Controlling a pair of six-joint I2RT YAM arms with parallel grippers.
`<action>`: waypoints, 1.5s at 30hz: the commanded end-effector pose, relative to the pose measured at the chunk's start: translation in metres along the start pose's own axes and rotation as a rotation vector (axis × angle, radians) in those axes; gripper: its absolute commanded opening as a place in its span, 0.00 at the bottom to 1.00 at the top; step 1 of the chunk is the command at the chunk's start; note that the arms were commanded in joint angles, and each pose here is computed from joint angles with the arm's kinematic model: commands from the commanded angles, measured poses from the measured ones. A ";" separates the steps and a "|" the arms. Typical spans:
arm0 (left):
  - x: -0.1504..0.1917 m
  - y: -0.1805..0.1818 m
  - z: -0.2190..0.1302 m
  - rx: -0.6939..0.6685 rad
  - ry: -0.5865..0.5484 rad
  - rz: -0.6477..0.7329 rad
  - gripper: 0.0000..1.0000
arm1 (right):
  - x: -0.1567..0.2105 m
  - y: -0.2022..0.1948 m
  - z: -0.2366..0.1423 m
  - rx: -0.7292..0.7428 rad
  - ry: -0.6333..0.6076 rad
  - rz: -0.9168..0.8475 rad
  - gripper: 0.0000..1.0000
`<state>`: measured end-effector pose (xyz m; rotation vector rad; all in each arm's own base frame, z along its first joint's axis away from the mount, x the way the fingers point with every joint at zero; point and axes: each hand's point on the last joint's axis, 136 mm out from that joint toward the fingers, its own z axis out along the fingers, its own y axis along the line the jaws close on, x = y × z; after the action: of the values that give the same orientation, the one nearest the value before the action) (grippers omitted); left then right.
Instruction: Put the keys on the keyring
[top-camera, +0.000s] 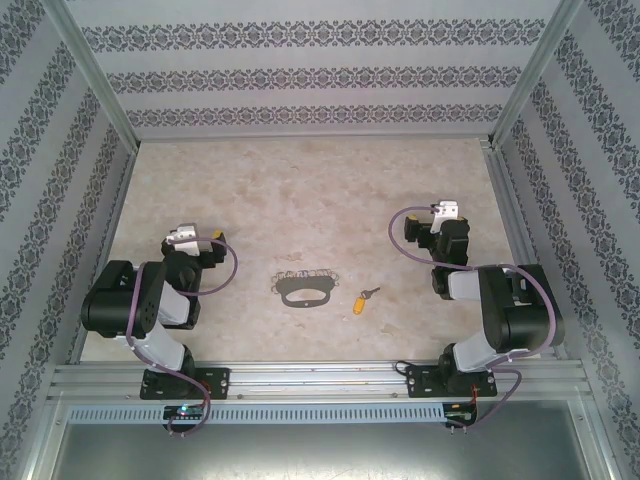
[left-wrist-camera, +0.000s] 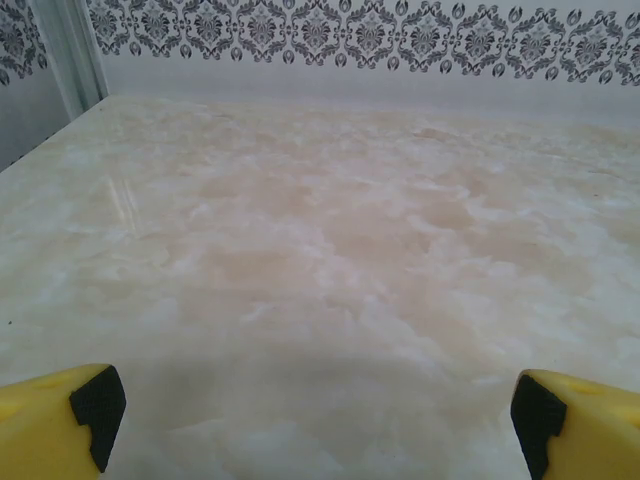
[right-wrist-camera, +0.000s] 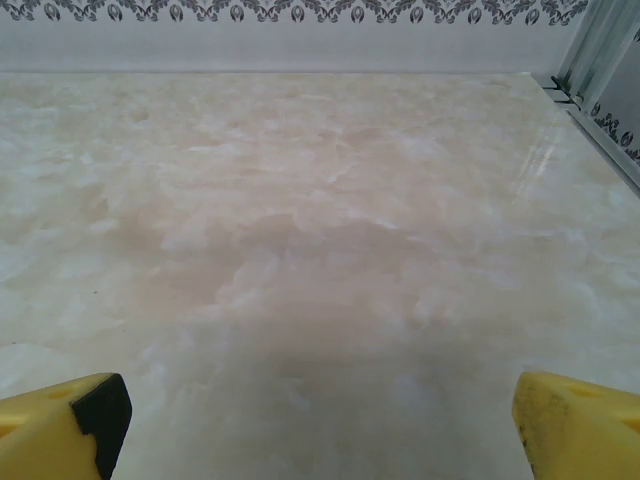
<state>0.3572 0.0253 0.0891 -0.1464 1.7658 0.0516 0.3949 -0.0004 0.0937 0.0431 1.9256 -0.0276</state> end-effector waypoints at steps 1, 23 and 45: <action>-0.014 0.002 -0.001 0.002 -0.059 -0.006 1.00 | -0.012 -0.005 -0.003 0.021 -0.042 0.018 0.98; -0.015 0.018 0.001 -0.071 -0.062 -0.057 1.00 | -0.011 -0.005 -0.003 0.021 -0.042 0.018 0.98; -0.043 -0.007 0.013 0.010 0.057 0.040 1.00 | -0.073 -0.015 -0.023 0.082 0.004 0.202 0.98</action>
<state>0.3821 0.0227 0.1362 -0.1215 1.7573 0.0209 0.4024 -0.0092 0.1676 0.1479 1.8734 -0.0252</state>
